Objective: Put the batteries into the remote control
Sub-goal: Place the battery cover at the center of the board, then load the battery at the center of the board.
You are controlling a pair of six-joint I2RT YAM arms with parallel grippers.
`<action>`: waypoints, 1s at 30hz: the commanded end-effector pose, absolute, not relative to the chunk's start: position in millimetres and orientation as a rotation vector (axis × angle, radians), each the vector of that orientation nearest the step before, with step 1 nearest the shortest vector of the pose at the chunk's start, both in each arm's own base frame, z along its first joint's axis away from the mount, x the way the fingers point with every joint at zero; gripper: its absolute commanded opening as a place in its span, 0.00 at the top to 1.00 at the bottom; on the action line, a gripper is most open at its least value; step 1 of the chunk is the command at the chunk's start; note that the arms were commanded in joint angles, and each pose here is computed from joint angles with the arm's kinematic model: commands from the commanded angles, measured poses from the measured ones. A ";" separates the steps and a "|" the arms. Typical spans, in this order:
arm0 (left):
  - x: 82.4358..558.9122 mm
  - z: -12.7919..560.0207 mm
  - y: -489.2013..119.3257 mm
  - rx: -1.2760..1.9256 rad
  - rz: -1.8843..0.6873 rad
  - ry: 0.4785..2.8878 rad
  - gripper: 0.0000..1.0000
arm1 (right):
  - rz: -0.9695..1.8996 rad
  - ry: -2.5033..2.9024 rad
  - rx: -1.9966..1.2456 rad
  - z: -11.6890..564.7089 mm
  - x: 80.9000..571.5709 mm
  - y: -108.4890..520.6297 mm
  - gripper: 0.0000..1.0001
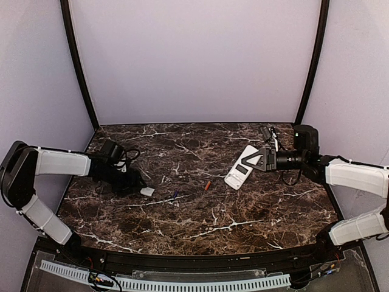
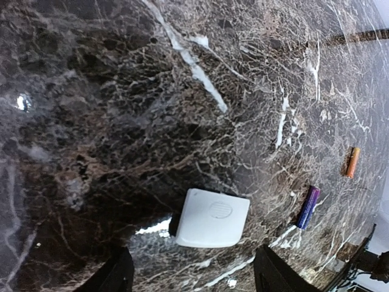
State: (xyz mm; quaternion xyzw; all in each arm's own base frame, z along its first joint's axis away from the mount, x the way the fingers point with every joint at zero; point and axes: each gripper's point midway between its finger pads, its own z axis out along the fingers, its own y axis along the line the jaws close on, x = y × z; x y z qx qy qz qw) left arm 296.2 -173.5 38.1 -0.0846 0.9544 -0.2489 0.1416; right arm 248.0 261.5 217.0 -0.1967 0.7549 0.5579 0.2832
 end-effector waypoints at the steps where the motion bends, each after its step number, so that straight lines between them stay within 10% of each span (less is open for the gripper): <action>1: 295.8 56.7 -153.9 -0.173 -0.552 2.759 0.31 | 1.473 1.994 -0.533 222.8 255.0 259.0 1.00; 30: 277.3 39.2 -301.0 0.779 -0.309 2.771 0.55 | 1.505 2.064 -0.527 203.1 253.1 254.8 1.00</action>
